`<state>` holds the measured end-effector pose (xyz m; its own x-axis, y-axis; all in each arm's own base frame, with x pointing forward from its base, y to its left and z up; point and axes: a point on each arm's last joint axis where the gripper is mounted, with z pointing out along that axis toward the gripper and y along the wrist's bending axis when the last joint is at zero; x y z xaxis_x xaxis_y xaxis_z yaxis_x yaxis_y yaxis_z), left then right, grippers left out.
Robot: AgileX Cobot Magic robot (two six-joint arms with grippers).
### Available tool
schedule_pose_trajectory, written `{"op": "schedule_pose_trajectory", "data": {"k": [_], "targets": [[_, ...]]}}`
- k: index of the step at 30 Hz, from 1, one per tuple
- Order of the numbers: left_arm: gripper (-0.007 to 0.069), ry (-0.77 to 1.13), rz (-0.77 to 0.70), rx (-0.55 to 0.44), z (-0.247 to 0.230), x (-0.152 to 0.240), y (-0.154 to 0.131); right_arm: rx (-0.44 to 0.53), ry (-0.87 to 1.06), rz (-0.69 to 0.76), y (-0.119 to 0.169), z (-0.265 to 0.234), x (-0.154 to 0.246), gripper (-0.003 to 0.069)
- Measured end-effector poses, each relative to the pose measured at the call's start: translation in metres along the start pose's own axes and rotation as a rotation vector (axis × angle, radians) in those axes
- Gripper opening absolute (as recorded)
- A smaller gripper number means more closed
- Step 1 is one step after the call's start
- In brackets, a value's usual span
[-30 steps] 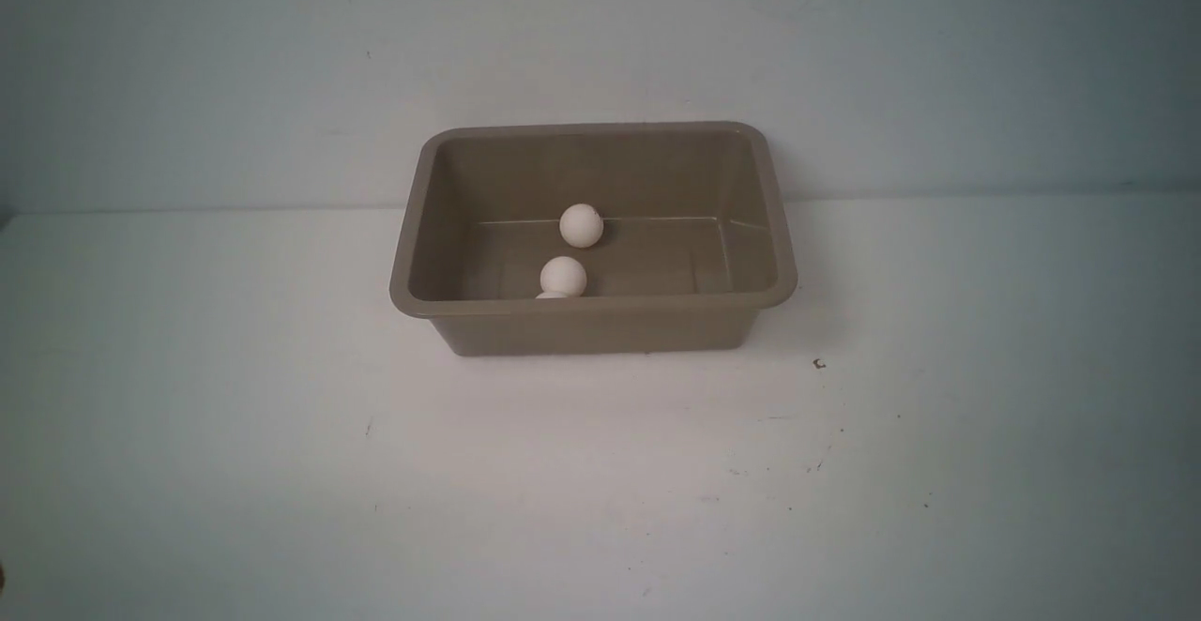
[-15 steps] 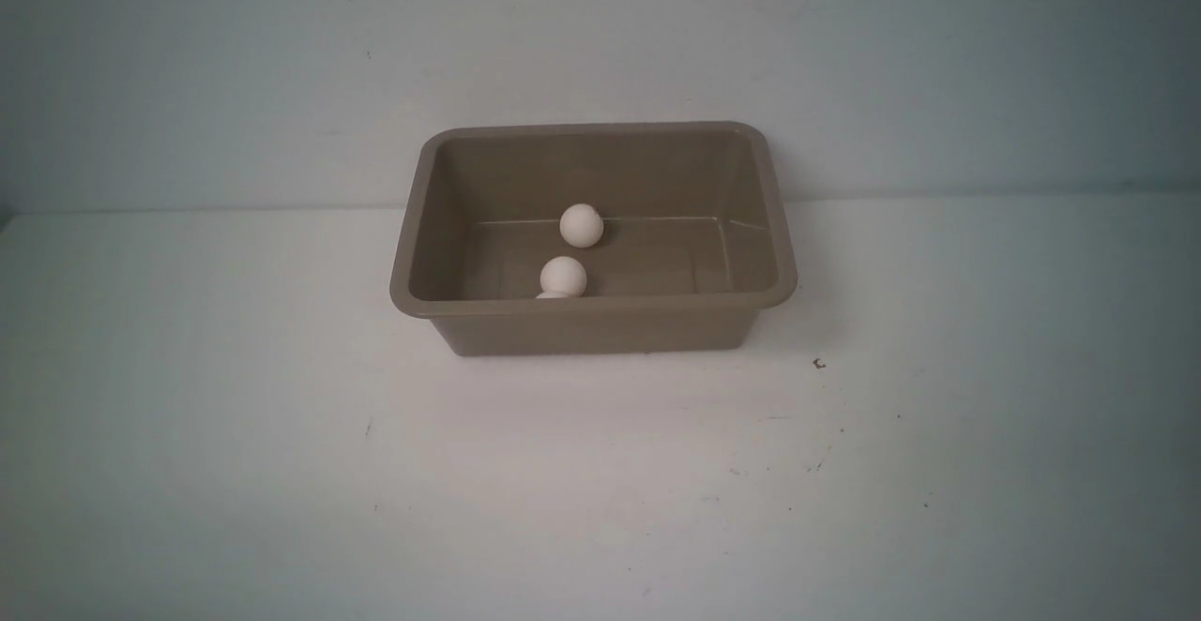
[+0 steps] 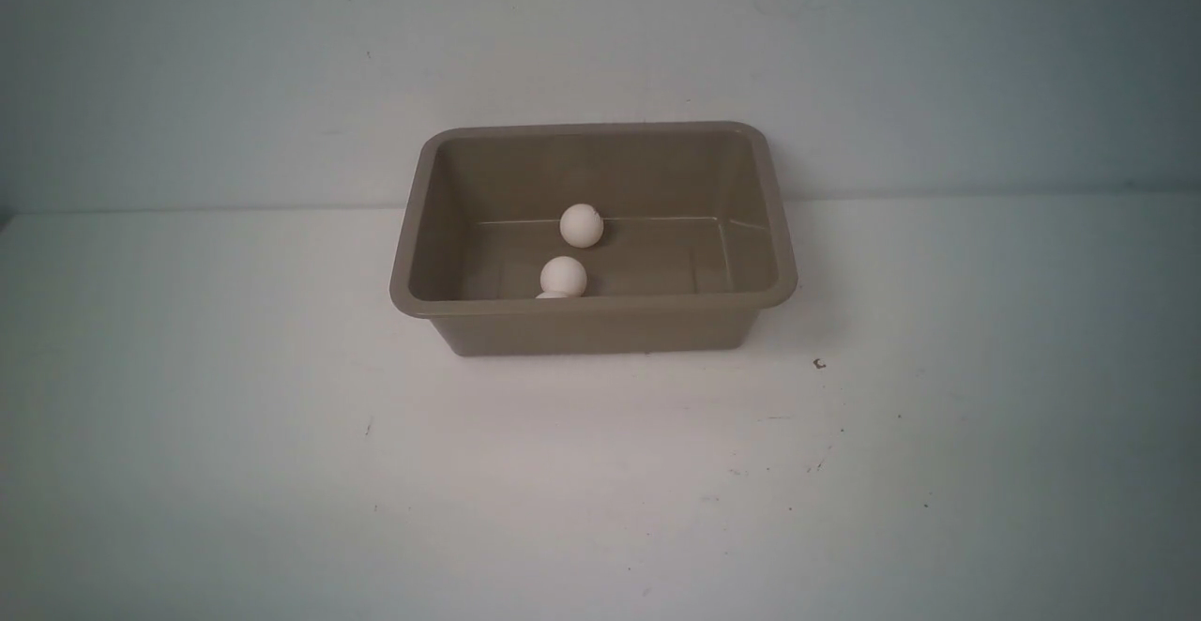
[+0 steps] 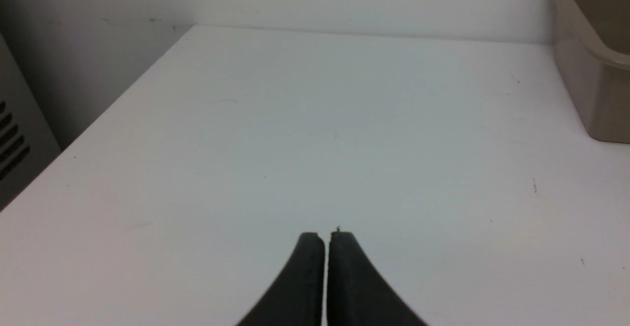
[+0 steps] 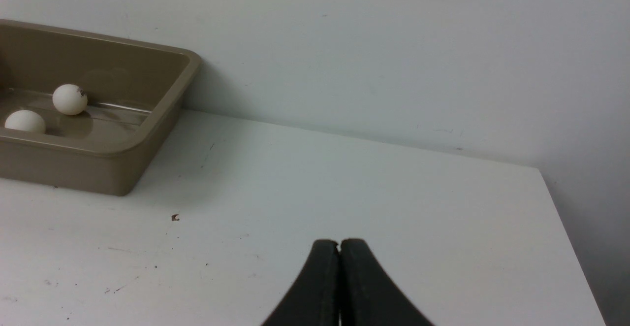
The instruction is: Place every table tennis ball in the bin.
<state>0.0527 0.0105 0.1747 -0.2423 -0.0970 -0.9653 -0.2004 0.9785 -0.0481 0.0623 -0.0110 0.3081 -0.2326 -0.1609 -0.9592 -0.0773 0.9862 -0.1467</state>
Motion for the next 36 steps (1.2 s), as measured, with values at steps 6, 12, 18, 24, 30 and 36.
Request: {"op": "schedule_pose_trajectory", "data": {"k": [6, 12, 18, 24, 30, 36], "targets": [[-0.0004, 0.001, -0.001, 0.0, 0.0, 0.0, 0.0, -0.004, 0.003, 0.101, 0.001, 0.0, 0.0, -0.0016], [-0.0004, 0.001, -0.002, -0.001, 0.0, 0.0, 0.0, 0.091, -0.005, 0.401, 0.001, 0.001, 0.007, -0.0016], [-0.0004, 0.001, -0.002, -0.001, 0.0, 0.0, 0.0, 0.19, 0.002, 0.482, 0.003, 0.016, 0.043, -0.0016], [-0.0004, 0.001, -0.002, -0.001, 0.0, 0.0, 0.0, 0.184, -0.097, 0.447, 0.011, 0.026, 0.081, -0.0016], [-0.0004, 0.001, -0.002, -0.001, 0.0, 0.0, 0.0, 0.141, -0.136, 0.376, 0.019, 0.032, 0.105, -0.0016], [-0.0004, 0.001, -0.002, -0.001, 0.0, 0.0, 0.0, 0.121, -0.171, 0.258, 0.022, 0.033, 0.106, -0.0016]]}}
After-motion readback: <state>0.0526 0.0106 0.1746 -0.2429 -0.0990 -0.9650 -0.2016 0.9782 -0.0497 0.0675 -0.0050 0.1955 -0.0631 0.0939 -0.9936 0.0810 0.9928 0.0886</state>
